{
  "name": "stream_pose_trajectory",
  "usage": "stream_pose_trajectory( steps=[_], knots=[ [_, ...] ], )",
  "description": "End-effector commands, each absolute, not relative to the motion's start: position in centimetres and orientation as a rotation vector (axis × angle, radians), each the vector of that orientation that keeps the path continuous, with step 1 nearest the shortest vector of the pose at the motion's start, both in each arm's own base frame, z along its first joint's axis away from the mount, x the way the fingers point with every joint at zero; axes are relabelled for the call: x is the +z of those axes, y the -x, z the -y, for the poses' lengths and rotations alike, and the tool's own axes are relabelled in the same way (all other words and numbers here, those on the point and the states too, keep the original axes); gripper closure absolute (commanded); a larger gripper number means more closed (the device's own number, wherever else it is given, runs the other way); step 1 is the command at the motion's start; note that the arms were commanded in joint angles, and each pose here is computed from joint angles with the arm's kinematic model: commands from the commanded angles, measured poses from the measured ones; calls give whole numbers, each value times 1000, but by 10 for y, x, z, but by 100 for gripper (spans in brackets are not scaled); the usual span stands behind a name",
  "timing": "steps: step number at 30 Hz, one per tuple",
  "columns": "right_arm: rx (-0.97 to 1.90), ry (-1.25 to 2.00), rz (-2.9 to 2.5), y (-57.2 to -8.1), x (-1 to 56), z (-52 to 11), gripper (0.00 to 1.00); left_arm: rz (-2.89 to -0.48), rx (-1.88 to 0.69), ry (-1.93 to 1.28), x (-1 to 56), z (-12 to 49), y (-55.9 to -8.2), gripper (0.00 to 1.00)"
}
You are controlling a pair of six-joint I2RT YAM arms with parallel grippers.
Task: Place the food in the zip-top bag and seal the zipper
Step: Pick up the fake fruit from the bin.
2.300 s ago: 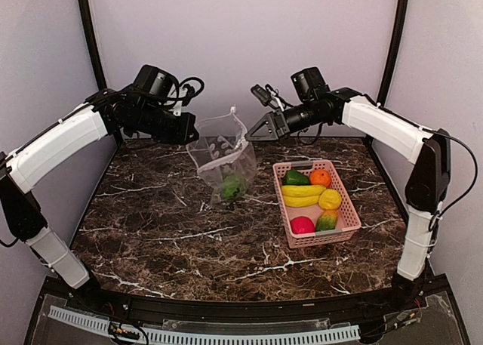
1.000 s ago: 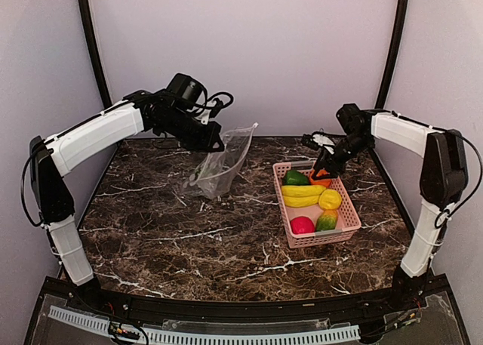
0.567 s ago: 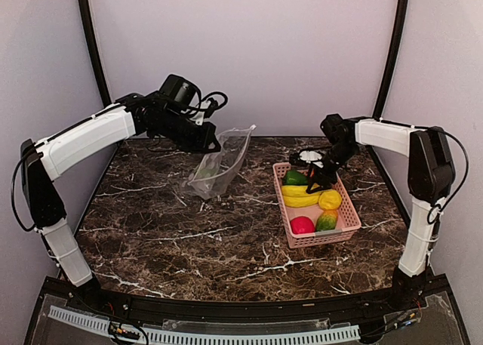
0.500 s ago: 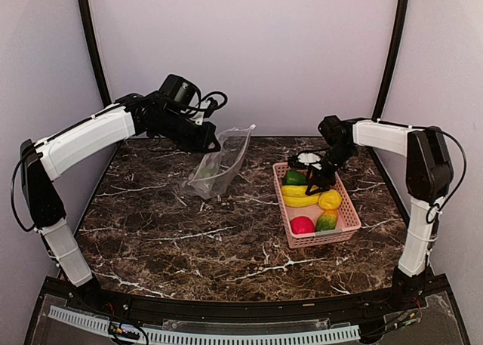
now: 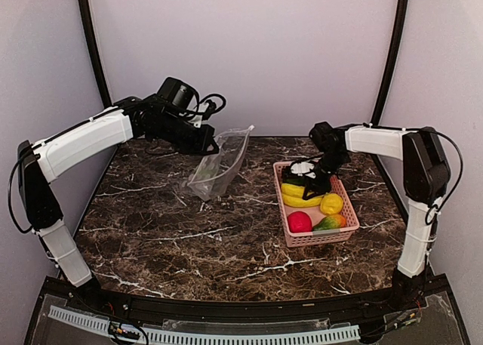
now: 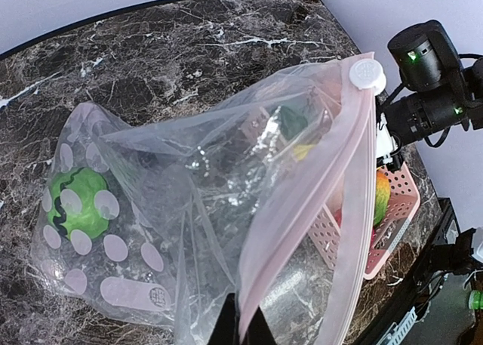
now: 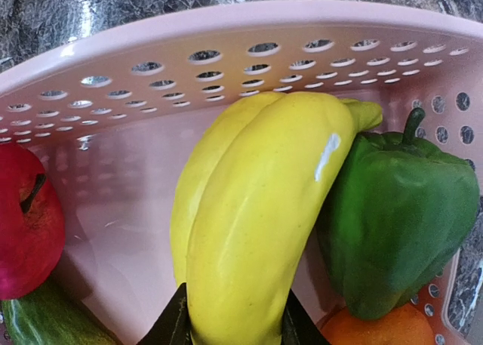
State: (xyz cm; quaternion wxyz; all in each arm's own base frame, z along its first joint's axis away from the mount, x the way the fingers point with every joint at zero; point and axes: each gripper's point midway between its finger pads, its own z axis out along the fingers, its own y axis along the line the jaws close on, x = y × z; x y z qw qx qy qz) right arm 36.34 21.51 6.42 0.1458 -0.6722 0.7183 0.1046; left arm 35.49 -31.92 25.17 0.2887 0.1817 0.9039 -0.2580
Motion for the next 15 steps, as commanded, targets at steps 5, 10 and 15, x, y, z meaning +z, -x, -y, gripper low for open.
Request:
stream_pose_trajectory(
  steps=[5, 10, 15],
  knots=[
    [232, 1887, -1973, -353, 134, -207, 80, -2361, -707, -471, 269, 314, -351, 99],
    [348, 1823, -1972, -341, 163, -209, 81, -2352, -724, -458, 269, 317, -354, 99],
    [601, 1712, -1875, -324, 223, -232, 79, -2342, -768, -445, 268, 325, -358, 99]
  ],
)
